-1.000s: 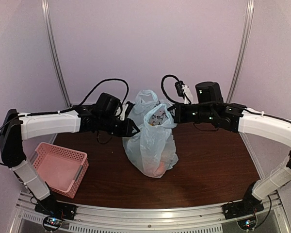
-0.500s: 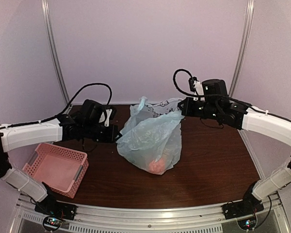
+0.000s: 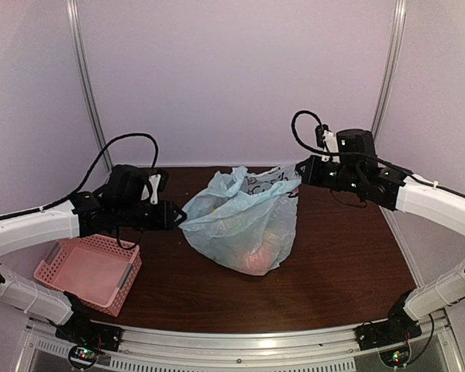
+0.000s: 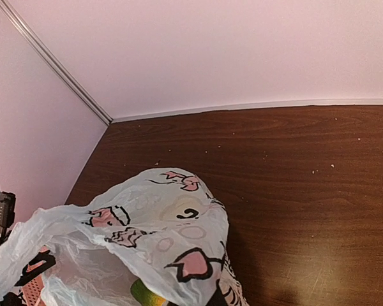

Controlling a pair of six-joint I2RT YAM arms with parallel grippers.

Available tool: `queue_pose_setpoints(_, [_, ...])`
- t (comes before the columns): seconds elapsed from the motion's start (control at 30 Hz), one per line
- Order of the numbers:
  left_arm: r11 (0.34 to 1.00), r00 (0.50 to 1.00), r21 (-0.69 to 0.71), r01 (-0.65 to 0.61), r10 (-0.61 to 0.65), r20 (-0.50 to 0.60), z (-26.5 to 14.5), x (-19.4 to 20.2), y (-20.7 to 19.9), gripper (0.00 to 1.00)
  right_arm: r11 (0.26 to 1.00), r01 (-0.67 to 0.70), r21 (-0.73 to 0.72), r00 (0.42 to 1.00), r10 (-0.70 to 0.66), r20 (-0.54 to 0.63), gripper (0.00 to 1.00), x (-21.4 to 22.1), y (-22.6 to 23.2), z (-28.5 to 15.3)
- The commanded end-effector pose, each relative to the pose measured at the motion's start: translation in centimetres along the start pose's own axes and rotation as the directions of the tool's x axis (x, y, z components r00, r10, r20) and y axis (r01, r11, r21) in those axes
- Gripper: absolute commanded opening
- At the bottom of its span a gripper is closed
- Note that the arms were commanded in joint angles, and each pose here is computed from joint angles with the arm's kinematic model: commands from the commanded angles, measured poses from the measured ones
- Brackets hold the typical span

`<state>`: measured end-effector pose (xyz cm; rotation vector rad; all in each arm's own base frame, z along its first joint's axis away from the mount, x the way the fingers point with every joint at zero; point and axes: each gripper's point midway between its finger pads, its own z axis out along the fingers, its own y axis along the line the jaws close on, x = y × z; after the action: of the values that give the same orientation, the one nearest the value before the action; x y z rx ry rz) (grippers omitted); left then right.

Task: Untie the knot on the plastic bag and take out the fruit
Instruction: Adjust the bag opening for the takeout bag, then adjust the takeout bag at the center of the board.

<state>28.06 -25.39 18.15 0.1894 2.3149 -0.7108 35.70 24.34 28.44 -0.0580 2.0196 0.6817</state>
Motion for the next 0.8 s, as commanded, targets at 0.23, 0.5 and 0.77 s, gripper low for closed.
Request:
queue_pose_setpoints(0.23, [0.901, 0.887, 0.099, -0.423, 0.389, 0.25, -6.7, -9.2, -7.9, 0.8, 0.986, 0.041, -0.16, 0.999, -0.043, -0.005, 0.0, -0.7, 3.1, 0.6])
queue_pose_setpoints(0.5, [0.751, 0.754, 0.173, -0.637, 0.561, 0.341, -8.2, -9.2, -16.2, 0.93, 0.986, 0.038, -0.162, 0.999, -0.04, -0.005, 0.0, -0.8, 3.3, 1.4])
queue_pose_setpoints(0.77, [0.762, 0.734, -0.027, -0.647, 0.633, 0.247, -3.9, -9.3, -16.6, 0.97, 0.985, 0.041, -0.17, 0.999, -0.043, -0.009, 0.0, -0.9, 3.6, 1.5])
